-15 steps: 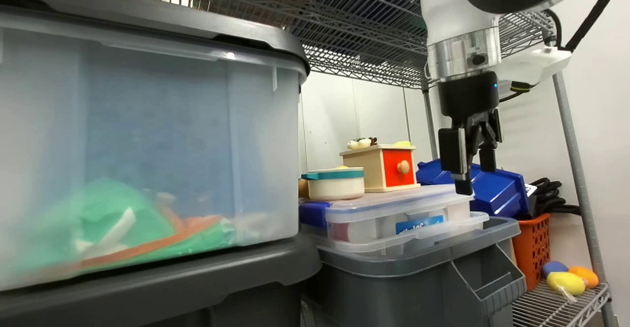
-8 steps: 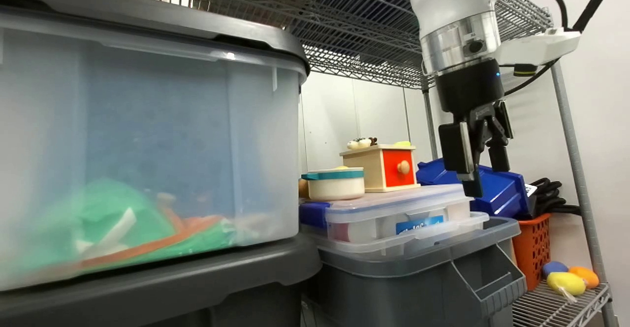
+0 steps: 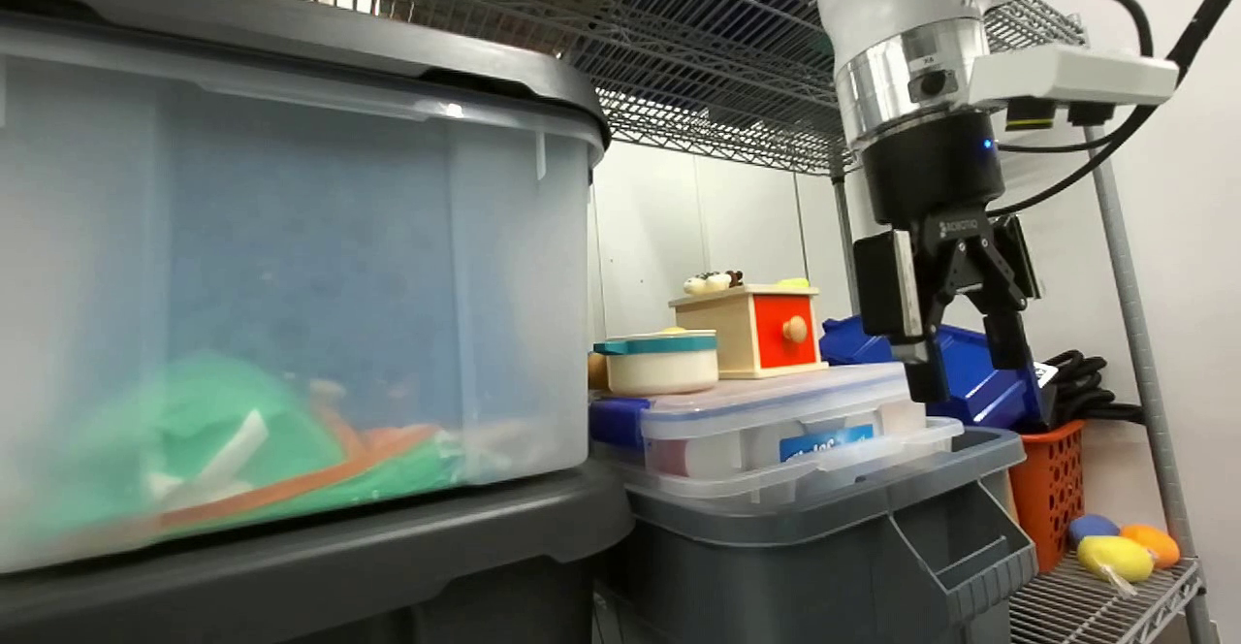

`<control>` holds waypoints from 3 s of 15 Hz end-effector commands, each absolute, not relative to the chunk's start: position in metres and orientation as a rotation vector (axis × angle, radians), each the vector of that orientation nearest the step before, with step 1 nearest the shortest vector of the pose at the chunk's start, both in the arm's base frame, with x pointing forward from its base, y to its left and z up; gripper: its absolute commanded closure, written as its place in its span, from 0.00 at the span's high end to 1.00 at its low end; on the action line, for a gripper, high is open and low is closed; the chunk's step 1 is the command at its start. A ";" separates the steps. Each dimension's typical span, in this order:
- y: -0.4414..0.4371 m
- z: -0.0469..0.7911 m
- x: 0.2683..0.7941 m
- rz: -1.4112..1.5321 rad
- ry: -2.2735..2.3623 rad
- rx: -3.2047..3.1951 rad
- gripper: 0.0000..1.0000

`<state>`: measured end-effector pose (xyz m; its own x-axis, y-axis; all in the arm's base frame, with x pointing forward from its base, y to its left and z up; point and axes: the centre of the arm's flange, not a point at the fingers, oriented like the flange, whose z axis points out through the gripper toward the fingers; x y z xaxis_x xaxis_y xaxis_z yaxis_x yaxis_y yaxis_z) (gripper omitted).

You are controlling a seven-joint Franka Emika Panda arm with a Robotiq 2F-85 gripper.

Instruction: Open the red drawer, pick up the knife from the top of the drawer and put it in the red drawer

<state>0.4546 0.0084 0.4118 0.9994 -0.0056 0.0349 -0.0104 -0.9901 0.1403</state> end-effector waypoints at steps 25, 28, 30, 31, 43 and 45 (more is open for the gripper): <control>0.003 0.416 0.453 0.047 -0.045 3.071 1.00; -0.001 0.418 0.455 0.053 -0.056 3.069 1.00; -0.008 0.421 0.458 0.059 -0.072 3.066 1.00; -0.013 0.423 0.459 0.064 -0.086 3.067 1.00; -0.091 0.458 0.483 0.186 -0.262 3.052 1.00; -0.101 0.460 0.487 0.202 -0.281 3.052 1.00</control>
<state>0.4725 -0.0849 0.4541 0.9771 -0.1773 0.1179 -0.1852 -0.9809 0.0600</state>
